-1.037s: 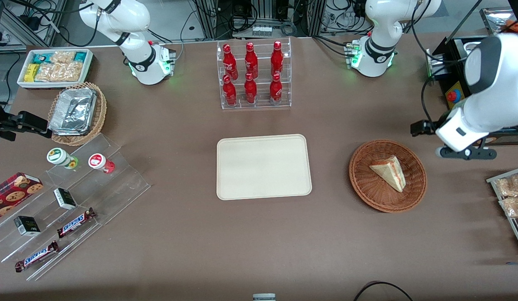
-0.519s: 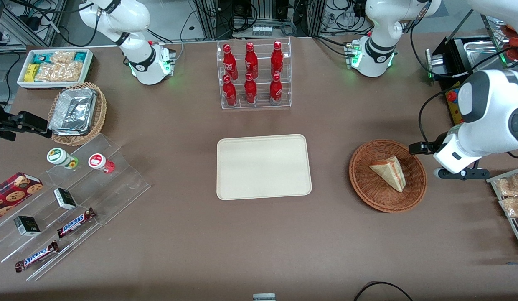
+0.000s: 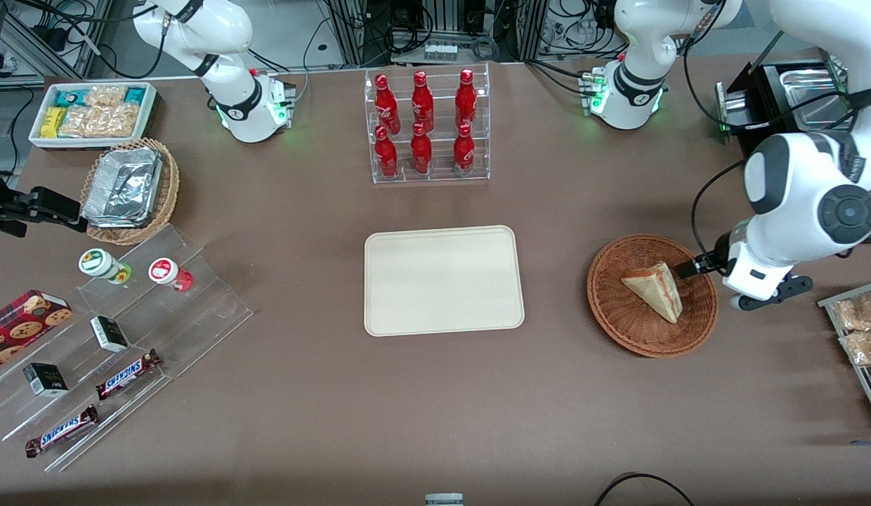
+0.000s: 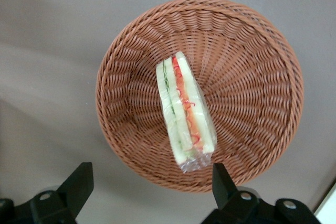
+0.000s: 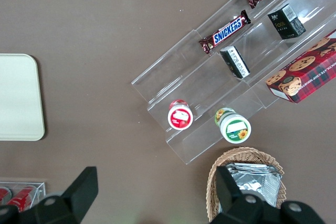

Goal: Place sandwich from basket to tray
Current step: 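Move the open left gripper over the sandwich in the wicker basket, then lower the left gripper around the wrapped sandwich and close it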

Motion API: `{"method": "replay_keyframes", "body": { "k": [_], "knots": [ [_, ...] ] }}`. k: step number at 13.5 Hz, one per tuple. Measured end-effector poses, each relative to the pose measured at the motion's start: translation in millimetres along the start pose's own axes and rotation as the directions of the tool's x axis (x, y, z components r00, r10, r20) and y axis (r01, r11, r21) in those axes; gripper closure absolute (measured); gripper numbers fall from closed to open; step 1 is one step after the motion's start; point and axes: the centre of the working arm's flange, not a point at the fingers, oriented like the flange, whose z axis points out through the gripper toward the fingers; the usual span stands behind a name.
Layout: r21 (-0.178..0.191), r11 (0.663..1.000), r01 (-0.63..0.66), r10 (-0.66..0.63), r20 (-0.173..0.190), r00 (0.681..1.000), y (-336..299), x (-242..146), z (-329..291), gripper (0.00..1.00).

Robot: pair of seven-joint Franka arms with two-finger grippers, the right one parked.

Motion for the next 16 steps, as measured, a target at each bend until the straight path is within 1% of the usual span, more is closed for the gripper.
{"method": "replay_keyframes", "body": {
  "k": [2, 6, 9, 16],
  "knots": [
    [-0.015, 0.996, 0.085, -0.085, -0.019, 0.996, 4.1, -3.8, 14.5, 0.00],
    [-0.034, 0.983, 0.183, -0.184, -0.036, 0.982, 20.5, -10.2, 29.9, 0.00],
    [-0.031, 0.979, 0.201, -0.202, -0.031, 0.979, 33.3, -13.8, 40.0, 0.00],
    [-0.024, 0.979, 0.204, -0.204, -0.021, 0.979, 32.6, -13.4, 52.7, 0.00]
  ]
}}
